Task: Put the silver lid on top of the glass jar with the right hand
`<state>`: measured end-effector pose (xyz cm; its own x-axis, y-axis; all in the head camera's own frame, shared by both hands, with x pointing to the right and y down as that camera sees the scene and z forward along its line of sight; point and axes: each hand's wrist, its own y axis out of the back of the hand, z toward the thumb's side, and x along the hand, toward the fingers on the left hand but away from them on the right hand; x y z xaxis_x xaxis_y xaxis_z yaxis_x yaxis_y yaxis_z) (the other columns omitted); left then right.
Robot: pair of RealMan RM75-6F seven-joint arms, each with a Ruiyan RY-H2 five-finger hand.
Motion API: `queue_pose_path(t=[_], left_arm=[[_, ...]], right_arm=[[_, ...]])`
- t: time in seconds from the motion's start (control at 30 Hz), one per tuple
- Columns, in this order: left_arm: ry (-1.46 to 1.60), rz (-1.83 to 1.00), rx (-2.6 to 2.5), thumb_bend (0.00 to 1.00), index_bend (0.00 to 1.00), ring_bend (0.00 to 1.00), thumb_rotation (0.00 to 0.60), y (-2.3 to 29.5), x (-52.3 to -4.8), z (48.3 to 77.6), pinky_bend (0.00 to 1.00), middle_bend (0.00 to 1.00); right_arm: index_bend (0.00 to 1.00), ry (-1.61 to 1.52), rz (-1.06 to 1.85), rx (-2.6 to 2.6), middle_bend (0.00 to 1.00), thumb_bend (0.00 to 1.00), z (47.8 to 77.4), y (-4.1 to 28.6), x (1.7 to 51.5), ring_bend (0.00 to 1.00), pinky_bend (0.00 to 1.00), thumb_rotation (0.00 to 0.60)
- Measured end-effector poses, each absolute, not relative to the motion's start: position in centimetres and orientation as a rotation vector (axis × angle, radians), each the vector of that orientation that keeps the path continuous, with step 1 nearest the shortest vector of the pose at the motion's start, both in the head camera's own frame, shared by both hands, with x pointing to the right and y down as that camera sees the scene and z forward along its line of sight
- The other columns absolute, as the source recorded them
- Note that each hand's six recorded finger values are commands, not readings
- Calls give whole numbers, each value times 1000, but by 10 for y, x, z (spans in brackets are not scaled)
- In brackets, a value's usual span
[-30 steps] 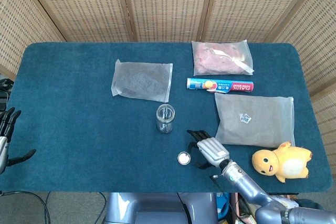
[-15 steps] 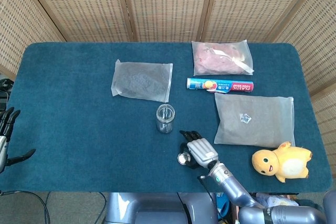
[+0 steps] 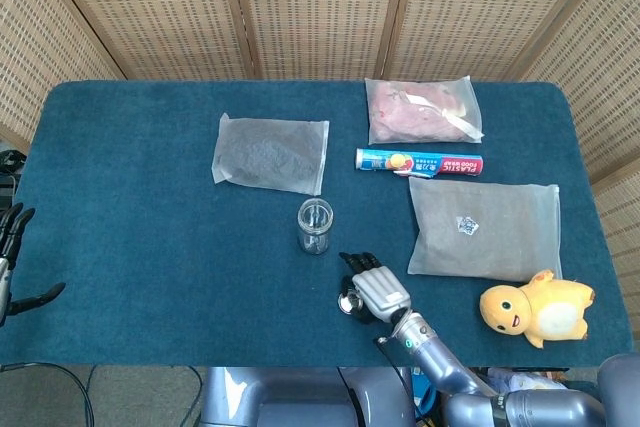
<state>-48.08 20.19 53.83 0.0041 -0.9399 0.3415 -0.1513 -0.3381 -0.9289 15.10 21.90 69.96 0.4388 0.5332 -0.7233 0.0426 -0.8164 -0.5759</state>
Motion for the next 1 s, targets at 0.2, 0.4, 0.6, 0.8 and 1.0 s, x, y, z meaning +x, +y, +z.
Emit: queue_pose_path(t=[0.2,0.4,0.6,0.8,1.0], left_arm=[[1147,-1407,-1574,0,0,0,600,202,-480,539,0,0],[1145,-1409,-1584,0,0,0,600,202,-479,540,0,0],[1141,-1410,-1584,0,0,0,600,202,-479,541,0,0],[1139,-1413,-1584,0,0,0,600,202,-479,542,0,0],[1139,-1418,-1585,0,0,0,600,201,-479,543,0,0]], right_arm=[[552,-484,1357,-2214,0,570,702,219,150,0,0,600],[592,-482,1335,-2199,0,597,703,219,149,0,0,600],[600,-490,1321,-2194,0,646,704,219,150,0,0,600],[606,-505,1310,-2203,0,647,701,218,150,0,0,600],[607,-539,1288,-2188,0,654,687,209,158,0,0,600]])
